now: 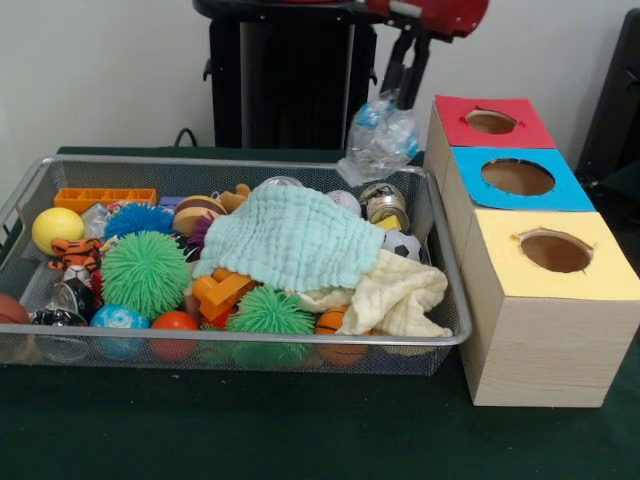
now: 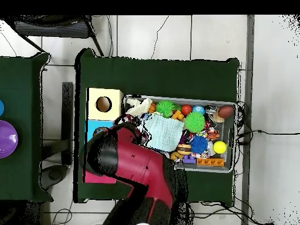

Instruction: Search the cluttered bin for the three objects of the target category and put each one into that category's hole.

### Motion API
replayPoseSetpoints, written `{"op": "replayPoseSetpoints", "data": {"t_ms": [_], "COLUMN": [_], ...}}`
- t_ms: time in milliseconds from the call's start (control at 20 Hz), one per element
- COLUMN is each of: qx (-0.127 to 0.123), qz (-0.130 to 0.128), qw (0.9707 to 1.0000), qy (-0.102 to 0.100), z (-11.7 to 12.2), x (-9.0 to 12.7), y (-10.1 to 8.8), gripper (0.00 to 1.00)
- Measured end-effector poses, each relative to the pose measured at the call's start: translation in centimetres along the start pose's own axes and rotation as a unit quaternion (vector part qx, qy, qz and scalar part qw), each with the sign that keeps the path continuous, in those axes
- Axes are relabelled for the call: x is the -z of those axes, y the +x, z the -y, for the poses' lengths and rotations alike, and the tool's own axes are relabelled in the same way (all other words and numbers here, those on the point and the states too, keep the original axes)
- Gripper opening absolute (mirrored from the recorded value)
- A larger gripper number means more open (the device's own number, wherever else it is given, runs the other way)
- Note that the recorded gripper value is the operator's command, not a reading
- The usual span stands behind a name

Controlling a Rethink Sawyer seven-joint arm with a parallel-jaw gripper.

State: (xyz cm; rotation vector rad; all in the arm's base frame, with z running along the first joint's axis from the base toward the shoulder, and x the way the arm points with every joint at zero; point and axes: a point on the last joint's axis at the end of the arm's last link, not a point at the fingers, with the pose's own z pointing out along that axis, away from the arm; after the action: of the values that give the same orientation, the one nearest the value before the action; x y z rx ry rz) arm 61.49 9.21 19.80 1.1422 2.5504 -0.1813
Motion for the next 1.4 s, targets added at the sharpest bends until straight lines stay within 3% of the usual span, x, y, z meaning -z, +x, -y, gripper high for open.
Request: {"op": "replayPoseSetpoints", "data": {"t_ms": [500, 700, 1100, 1400], "qx": [-0.015, -0.035, -0.06, -0.075], "qz": [-0.006, -0.013, -0.011, -0.03], "qw": [0.9997, 0.9989, 0.9979, 0.9968], "qy": [-0.02, -0.027, -0.022, -0.003], "z": [-3.3, -4.0, -1.8, 0.1], "x": [2.2, 2.4, 0.7, -0.2], "y": [5.0, 7.2, 9.1, 12.0], "gripper": [0.0, 0.0, 0.0, 0.0]}}
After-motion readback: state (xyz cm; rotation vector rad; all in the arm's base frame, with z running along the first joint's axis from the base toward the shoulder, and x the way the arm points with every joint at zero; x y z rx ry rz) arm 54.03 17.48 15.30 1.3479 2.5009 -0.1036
